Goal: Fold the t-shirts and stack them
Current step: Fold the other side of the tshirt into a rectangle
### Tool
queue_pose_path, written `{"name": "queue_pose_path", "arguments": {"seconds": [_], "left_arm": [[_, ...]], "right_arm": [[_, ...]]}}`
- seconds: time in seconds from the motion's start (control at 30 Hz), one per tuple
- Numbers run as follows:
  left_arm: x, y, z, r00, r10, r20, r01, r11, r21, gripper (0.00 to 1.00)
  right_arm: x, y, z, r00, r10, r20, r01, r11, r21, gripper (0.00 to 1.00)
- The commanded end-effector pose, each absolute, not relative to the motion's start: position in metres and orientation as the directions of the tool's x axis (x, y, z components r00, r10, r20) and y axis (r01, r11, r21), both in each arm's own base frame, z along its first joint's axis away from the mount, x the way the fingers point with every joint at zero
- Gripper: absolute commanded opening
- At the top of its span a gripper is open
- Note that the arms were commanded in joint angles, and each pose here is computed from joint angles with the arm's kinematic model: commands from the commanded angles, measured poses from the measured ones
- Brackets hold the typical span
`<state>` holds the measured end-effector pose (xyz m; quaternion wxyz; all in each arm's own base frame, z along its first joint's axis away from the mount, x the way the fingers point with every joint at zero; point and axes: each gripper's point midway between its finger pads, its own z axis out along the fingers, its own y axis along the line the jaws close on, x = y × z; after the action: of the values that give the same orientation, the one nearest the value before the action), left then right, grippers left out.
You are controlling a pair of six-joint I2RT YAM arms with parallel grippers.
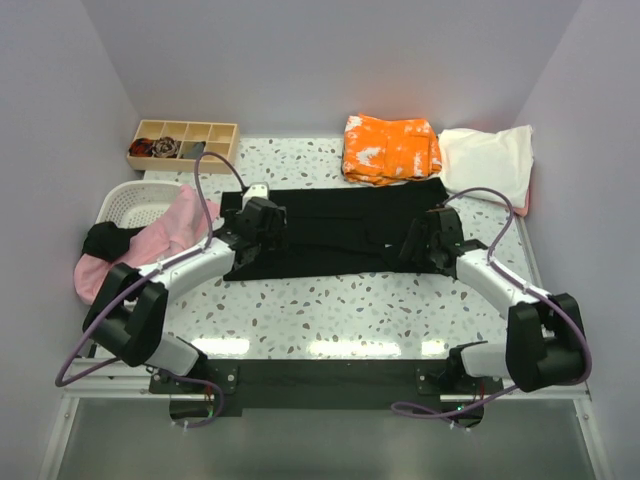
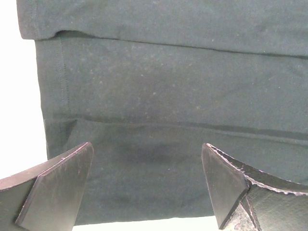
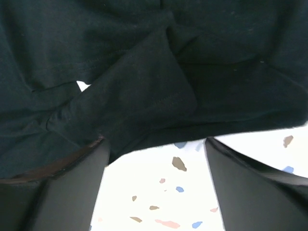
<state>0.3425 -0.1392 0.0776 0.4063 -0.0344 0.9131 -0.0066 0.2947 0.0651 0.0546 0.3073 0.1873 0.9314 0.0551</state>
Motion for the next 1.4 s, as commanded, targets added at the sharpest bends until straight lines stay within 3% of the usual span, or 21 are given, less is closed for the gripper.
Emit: {"name": "queue_pose_path", "arguments": {"seconds": [0.0, 0.53, 0.77, 1.03, 1.37], "left_arm": [[0.362, -0.149, 0.100, -0.611, -0.081, -0.787, -0.051, 0.997, -0.063, 1.00], [0.363, -0.146, 0.092, -0.630, -0.074, -0.773, -0.071, 0.997, -0.037, 1.00], [0.365, -0.144, 0.091, -0.631, -0.072, -0.773, -0.080, 0.996, -0.027, 1.00], [0.369, -0.146, 0.090, -0.634, -0.066, -0.771, -0.079, 0.997, -0.020, 1.00], [0.370, -0.141, 0.092, -0.634, -0.050, -0.772, -0.089, 0.996, 0.009, 1.00]], "right_arm": [[0.322, 0.075, 0.067, -0.697, 0.408, -0.590, 0.295, 0.913, 0.283, 0.78], [0.341, 0.079, 0.059, -0.695, 0.383, -0.609, 0.263, 0.923, 0.280, 0.38], [0.352, 0.090, 0.079, -0.668, 0.373, -0.644, 0.197, 0.923, 0.329, 0.03], [0.377, 0.093, 0.109, -0.621, 0.371, -0.691, 0.170, 0.924, 0.343, 0.01], [0.429, 0.113, 0.100, -0.661, 0.390, -0.641, 0.183, 0.912, 0.366, 0.04]]}}
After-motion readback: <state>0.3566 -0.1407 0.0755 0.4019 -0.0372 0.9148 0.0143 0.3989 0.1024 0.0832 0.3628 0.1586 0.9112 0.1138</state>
